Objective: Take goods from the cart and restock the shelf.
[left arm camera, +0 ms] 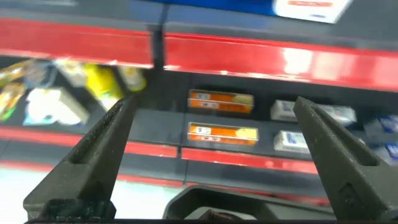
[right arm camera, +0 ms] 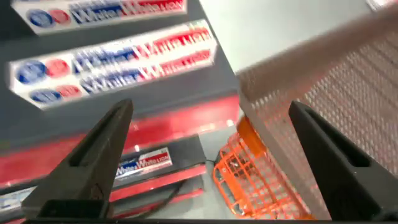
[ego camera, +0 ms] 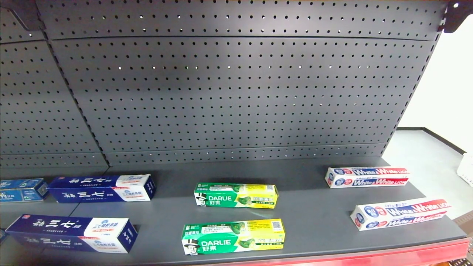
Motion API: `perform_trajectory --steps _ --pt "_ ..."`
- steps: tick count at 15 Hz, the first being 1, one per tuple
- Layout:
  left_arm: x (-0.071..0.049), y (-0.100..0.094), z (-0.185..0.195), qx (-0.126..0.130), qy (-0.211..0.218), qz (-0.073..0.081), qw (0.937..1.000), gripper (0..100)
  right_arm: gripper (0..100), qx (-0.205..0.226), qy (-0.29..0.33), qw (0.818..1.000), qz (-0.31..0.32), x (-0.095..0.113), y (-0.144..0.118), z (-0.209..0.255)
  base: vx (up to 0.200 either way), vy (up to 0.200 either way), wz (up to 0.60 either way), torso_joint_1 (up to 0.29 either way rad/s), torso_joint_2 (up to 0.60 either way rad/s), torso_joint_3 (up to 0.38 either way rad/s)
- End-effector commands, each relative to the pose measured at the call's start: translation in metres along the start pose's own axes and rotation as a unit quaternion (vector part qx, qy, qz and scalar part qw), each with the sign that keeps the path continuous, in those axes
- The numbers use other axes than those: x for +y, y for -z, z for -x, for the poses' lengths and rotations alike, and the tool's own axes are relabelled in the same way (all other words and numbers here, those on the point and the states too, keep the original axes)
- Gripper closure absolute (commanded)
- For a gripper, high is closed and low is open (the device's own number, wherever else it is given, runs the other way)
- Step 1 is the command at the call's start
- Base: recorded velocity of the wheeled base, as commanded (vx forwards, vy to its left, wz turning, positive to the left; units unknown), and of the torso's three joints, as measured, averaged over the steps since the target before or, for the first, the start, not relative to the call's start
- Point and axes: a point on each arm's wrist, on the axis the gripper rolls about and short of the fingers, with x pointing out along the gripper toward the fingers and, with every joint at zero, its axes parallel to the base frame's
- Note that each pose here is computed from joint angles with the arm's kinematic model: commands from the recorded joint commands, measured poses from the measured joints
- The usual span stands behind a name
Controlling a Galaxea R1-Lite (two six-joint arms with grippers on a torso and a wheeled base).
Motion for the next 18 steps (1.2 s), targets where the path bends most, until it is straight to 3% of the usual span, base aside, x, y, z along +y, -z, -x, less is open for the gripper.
perform_trajectory --steps 1,4,6,7,9,10,13,18 --pt "-0.001 0.000 0.001 -0.002 -0.017 0.007 0.9998 0 0 -0.033 0.001 0.999 -0.017 -0.005 0.038 0.016 0.000 0.000 0.00 0.000 0.00 0.000" --pt "-0.002 0.005 0.006 -0.031 -0.036 0.011 0.9988 0 0 -0.065 -0.033 0.997 -0.026 -0.007 0.070 0.023 0.000 0.000 0.00 0.000 0.00 0.000" --pt "-0.002 0.005 0.006 -0.031 -0.044 0.006 0.9985 0 0 -0.076 -0.040 0.996 -0.028 -0.007 0.085 0.023 0.000 0.000 0.00 0.000 0.00 0.000" --pt "-0.002 0.005 0.006 -0.031 -0.043 -0.006 0.9986 0 0 -0.094 -0.047 0.994 -0.029 -0.007 0.092 0.024 0.000 0.000 0.00 0.000 0.00 0.000" --pt "-0.001 0.007 0.006 -0.042 -0.034 -0.011 0.9985 0 0 -0.118 -0.061 0.991 -0.029 -0.008 0.095 0.028 0.000 0.000 0.00 0.000 0.00 0.000" --pt "0.000 0.010 0.008 -0.062 -0.026 -0.010 0.9977 0 0 -0.126 -0.058 0.990 -0.030 -0.008 0.096 0.028 0.000 0.000 0.00 0.000 0.00 0.000" --pt "-0.001 0.010 0.005 -0.075 -0.028 -0.005 0.9968 0 0 -0.134 -0.055 0.989 -0.001 -0.008 0.096 0.027 0.000 0.000 0.00 0.000 0.00 0.000" --pt "-0.001 0.010 0.004 -0.078 -0.018 -0.004 0.9968 0 0 -0.138 -0.046 0.989 -0.013 -0.008 0.096 0.026 0.000 0.000 0.00 0.000 0.00 0.000"
